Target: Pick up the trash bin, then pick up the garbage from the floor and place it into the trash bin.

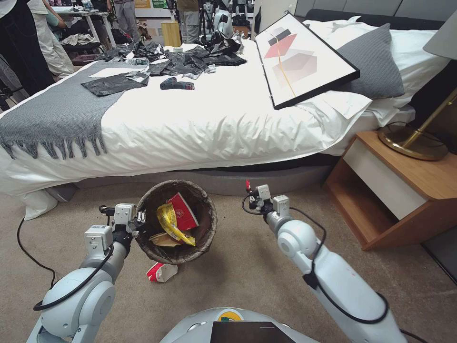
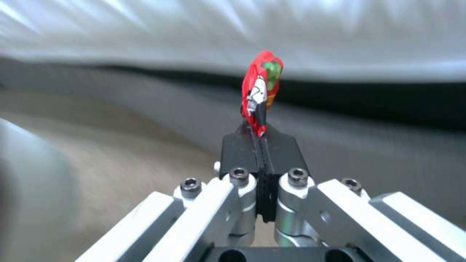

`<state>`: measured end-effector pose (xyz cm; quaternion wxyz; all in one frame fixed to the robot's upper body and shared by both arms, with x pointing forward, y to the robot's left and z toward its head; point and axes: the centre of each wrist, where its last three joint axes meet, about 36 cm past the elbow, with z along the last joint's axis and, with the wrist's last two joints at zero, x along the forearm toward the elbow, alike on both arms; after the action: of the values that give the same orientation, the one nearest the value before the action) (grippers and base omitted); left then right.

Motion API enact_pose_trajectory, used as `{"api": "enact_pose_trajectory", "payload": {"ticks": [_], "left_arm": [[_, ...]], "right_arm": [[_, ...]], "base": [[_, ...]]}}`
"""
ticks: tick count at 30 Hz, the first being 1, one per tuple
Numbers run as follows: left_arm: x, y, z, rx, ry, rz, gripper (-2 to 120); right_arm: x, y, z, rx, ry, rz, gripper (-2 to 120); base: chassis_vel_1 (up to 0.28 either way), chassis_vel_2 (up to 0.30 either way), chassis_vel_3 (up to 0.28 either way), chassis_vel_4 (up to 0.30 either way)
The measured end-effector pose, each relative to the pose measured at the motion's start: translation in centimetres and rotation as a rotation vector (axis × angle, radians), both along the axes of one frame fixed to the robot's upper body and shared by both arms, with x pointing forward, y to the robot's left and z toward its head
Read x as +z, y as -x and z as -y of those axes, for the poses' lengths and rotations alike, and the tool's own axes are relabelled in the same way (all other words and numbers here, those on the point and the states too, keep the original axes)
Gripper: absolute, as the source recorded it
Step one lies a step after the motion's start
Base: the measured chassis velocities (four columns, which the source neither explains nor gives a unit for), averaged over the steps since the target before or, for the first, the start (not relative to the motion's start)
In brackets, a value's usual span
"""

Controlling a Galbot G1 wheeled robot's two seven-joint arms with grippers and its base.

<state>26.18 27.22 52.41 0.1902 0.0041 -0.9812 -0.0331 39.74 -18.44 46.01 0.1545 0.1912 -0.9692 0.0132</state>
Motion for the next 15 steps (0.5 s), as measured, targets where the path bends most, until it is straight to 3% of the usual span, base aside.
{"api": "enact_pose_trajectory", "payload": {"ticks": [5, 8, 15], "left_arm": [[-0.1, -0.1, 0.0, -0.002, 0.001, -0.003, 2], [-0.2, -0.1, 0.0, -0.005, -0.001, -0.006, 2], [-0.2, -0.1, 0.0, -0.008, -0.005, -0.009, 2]], "right_arm": [[3.5, 1.8, -0.6, 0.083, -0.046, 0.069, 0], [6.2, 3.4, -0.9, 0.191, -0.083, 0.099, 0], [8.9, 5.2, -1.2, 0.381, -0.121, 0.119, 0]], "base": [[0.000, 0.000, 0.000, 0.000], [0.000, 0.000, 0.000, 0.000], [0.000, 0.000, 0.000, 0.000]]}}
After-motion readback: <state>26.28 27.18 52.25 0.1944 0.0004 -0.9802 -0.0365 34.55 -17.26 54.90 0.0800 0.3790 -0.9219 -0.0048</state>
